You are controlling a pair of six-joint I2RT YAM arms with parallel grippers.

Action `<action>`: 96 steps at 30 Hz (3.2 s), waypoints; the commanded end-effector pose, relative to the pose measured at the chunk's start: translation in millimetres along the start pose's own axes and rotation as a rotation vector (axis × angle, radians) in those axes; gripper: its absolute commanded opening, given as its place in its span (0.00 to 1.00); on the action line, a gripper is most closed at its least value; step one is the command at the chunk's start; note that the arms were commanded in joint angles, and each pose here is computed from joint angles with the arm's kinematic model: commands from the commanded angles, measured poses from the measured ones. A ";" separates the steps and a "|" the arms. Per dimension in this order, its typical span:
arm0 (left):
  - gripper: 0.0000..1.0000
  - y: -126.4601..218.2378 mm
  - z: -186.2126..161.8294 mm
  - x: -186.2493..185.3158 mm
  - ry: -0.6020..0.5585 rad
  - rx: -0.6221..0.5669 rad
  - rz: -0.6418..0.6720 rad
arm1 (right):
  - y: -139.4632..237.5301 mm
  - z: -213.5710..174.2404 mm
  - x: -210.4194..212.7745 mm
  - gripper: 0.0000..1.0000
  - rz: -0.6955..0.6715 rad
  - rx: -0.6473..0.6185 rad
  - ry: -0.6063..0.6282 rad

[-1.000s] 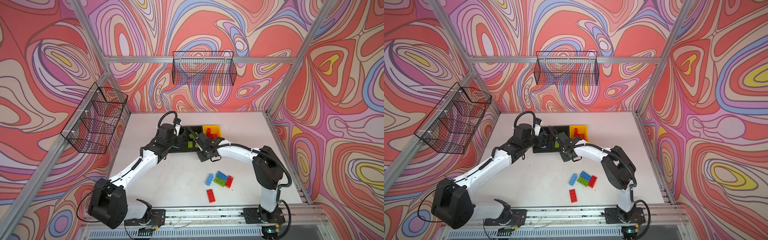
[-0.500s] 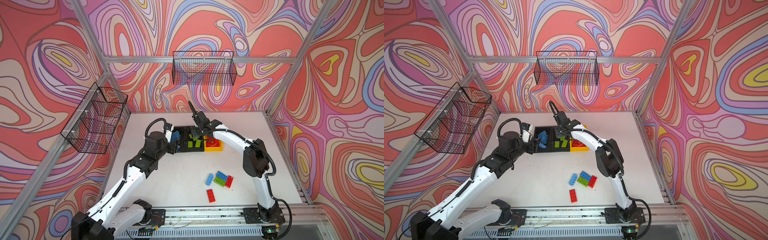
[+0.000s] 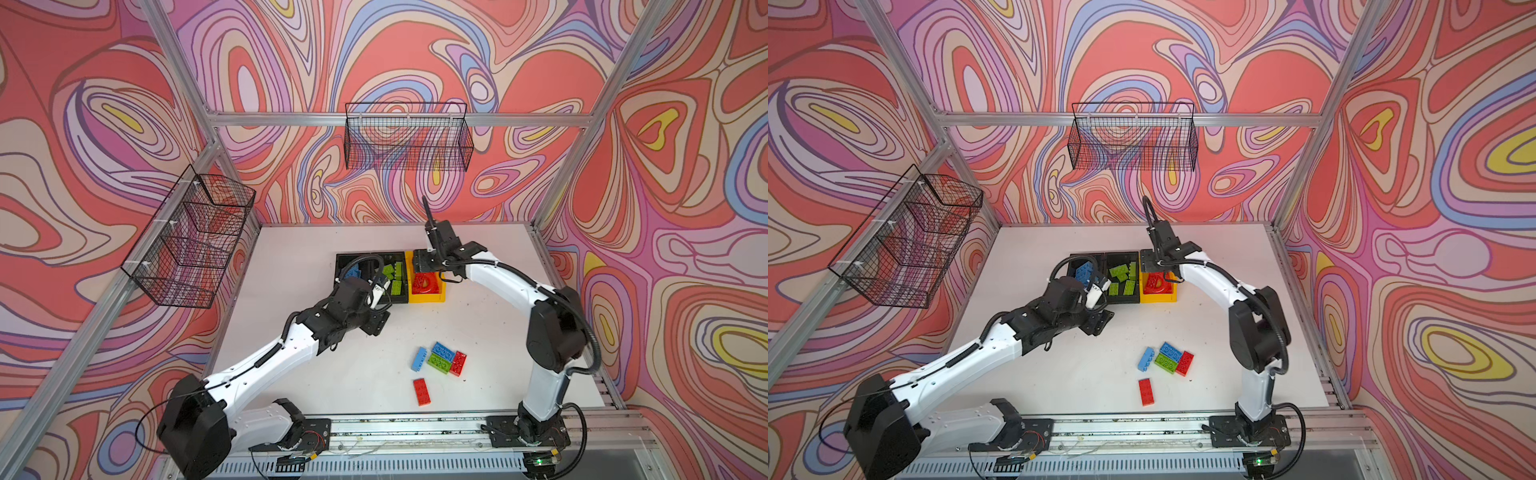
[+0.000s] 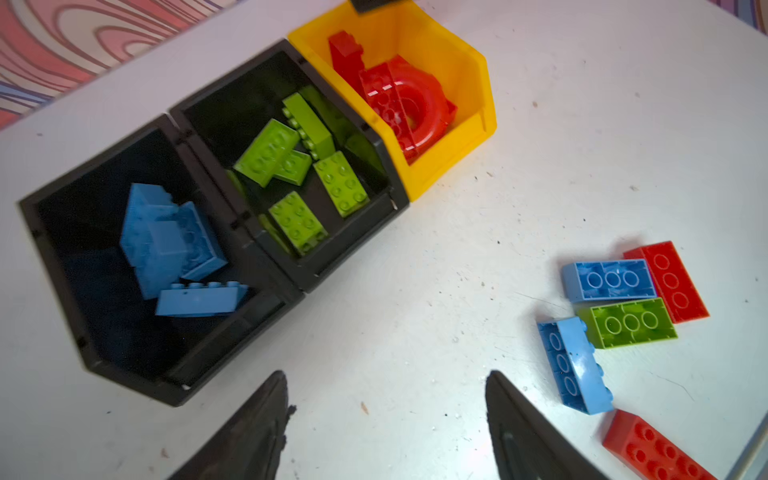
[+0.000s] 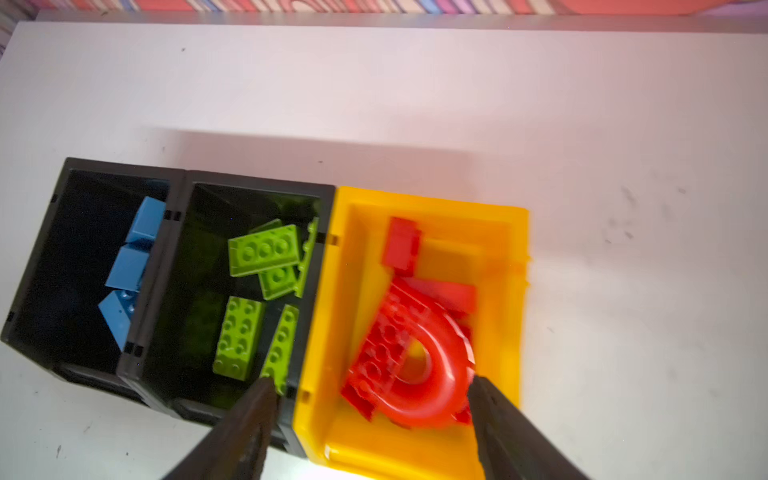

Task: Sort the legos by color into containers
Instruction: 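Move the left gripper down to a blue brick while the right gripper withdraws, then close the left gripper on the blue brick and lift it, then carry the blue brick over the blue-brick bin and open the left gripper, then lower the right gripper over a red brick beside the blue brick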

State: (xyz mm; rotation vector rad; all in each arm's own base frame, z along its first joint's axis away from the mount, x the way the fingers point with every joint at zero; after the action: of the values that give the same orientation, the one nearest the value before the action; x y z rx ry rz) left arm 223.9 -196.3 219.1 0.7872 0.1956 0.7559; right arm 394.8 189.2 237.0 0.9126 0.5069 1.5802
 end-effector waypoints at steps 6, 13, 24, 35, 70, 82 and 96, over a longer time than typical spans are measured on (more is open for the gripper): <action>0.78 -36.2 1.3 -63.8 -0.057 0.107 -0.148 | 26.3 5.7 -53.9 0.78 -0.054 -0.055 -0.104; 0.78 -63.1 -0.5 -91.4 -0.073 0.205 -0.247 | 34.6 5.8 -69.7 0.78 -0.075 -0.065 -0.123; 0.71 -88.2 -13.4 -107.2 -0.065 0.365 -0.294 | 39.3 -4.5 -87.3 0.77 -0.116 -0.067 -0.144; 0.62 -103.4 -31.0 -118.6 -0.097 0.456 -0.258 | 39.2 -18.2 -95.6 0.77 -0.133 -0.054 -0.154; 0.22 -40.9 5.3 127.7 0.432 0.104 0.296 | 35.3 -43.8 -88.5 0.75 0.015 0.033 -0.159; 0.62 -81.0 3.1 177.7 0.507 0.156 0.359 | 42.4 -98.8 -63.4 0.79 -0.035 0.264 0.032; 0.70 -17.0 28.9 173.4 0.401 0.020 0.359 | 87.6 -179.5 -95.4 0.76 -0.196 0.423 -0.228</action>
State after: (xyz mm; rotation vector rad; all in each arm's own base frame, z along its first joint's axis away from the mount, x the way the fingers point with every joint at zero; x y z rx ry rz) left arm 377.1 -107.5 228.4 0.7285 0.4823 1.2676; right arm 222.0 113.5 179.1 1.2060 0.7701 1.3148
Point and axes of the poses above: each gripper's point midway between its finger pads, its own y axis back along the fingers, its own x axis along the line the jaws close on, z = x × y, the point moved 9 cm from there along y, back along the fingers, and after that the axes turned 10 degrees about -y, right-handed, at the moved point
